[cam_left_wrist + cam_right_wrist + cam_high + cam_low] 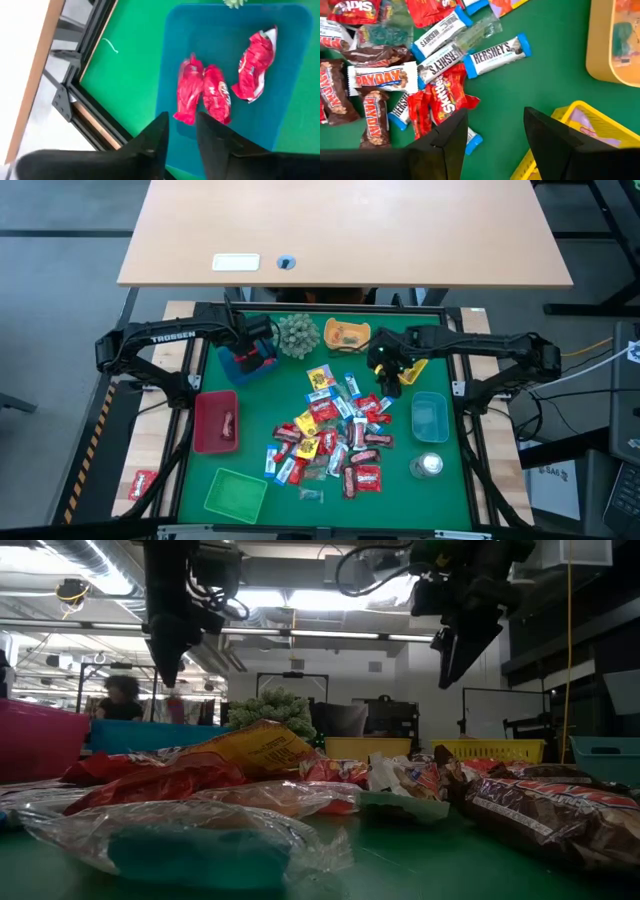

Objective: Sort candy
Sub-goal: Put the red chocolate into the blue bin, then put the red candy into the gray bin

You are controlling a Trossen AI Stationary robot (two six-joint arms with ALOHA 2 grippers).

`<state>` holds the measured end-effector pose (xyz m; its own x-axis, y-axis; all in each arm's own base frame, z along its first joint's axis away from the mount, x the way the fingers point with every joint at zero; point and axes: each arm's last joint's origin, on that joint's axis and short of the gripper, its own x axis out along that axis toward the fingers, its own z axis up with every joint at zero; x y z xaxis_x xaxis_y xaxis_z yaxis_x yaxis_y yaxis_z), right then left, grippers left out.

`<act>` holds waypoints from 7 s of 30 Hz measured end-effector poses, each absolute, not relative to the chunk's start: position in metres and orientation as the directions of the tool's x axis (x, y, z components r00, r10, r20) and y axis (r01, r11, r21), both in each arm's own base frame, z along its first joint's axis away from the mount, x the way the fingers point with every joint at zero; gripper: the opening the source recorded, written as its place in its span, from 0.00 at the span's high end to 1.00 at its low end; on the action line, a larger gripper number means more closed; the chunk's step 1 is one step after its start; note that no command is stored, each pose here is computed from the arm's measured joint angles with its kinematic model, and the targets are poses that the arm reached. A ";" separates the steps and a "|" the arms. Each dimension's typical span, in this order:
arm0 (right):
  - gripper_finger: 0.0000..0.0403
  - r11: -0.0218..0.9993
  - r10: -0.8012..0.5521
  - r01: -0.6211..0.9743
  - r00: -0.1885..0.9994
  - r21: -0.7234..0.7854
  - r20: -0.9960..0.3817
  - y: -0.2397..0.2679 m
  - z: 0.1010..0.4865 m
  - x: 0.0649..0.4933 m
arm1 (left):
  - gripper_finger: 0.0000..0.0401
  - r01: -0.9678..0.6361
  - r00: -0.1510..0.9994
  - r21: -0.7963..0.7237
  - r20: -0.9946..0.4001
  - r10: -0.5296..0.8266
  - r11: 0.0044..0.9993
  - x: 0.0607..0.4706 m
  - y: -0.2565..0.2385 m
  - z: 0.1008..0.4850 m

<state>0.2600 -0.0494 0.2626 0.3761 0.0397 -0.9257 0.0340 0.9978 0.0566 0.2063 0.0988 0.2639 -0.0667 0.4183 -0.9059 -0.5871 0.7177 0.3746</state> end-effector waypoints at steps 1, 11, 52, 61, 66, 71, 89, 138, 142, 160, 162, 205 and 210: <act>0.52 0.998 0.039 0.036 0.381 0.057 -0.924 -0.049 0.262 0.261 | 0.76 -0.595 -0.068 0.376 -0.904 0.421 0.710 0.206 0.099 0.264; 0.52 0.995 0.061 0.048 0.363 0.084 -0.930 -0.047 0.229 0.255 | 0.67 -0.610 -0.031 0.327 -0.920 0.390 0.722 0.210 0.094 0.263; 0.52 0.883 0.189 0.330 0.398 0.332 -0.898 -0.040 0.173 0.240 | 0.67 -0.550 0.156 0.272 -0.896 0.417 0.790 0.234 0.068 0.266; 0.52 0.902 0.163 0.301 0.427 0.310 -0.889 -0.029 0.175 0.246 | 0.67 -0.550 0.160 0.271 -0.894 0.418 0.790 0.235 0.069 0.266; 0.52 0.933 0.089 0.277 0.438 0.228 -0.895 -0.016 0.175 0.250 | 0.67 -0.549 0.160 0.271 -0.894 0.418 0.790 0.235 0.069 0.266; 0.52 0.949 0.036 0.266 0.434 0.167 -0.900 -0.008 0.175 0.250 | 0.67 -0.549 0.160 0.271 -0.894 0.418 0.790 0.235 0.069 0.266; 0.56 0.956 0.013 0.269 0.351 0.114 -0.936 -0.003 0.147 0.261 | 0.67 -0.552 0.165 0.269 -0.893 0.420 0.789 0.235 0.069 0.266; 0.99 0.907 0.301 0.175 0.365 0.382 -0.881 0.007 0.236 0.165 | 0.67 -0.568 0.224 0.245 -0.873 0.434 0.786 0.241 0.070 0.268; 0.99 0.890 0.292 0.279 0.258 0.360 -0.921 0.007 0.237 0.145 | 0.67 -0.574 0.246 0.235 -0.864 0.439 0.784 0.244 0.071 0.269; 0.99 0.886 0.261 0.364 0.124 0.288 -0.957 0.006 0.235 0.129 | 0.67 -0.579 0.265 0.226 -0.856 0.444 0.783 0.245 0.071 0.270; 0.99 0.886 0.261 0.364 0.124 0.288 -0.957 0.006 0.235 0.129 | 0.67 -0.579 0.265 0.226 -0.856 0.444 0.783 0.245 0.071 0.270; 0.99 0.893 0.232 0.366 0.126 0.263 -0.964 0.005 0.235 0.129 | 0.67 -0.590 0.309 0.206 -0.835 0.455 0.780 0.250 0.072 0.272; 0.99 0.892 0.232 0.367 0.126 0.263 -0.964 0.005 0.235 0.129 | 0.67 -0.588 0.312 0.200 -0.838 0.447 0.784 0.250 0.072 0.272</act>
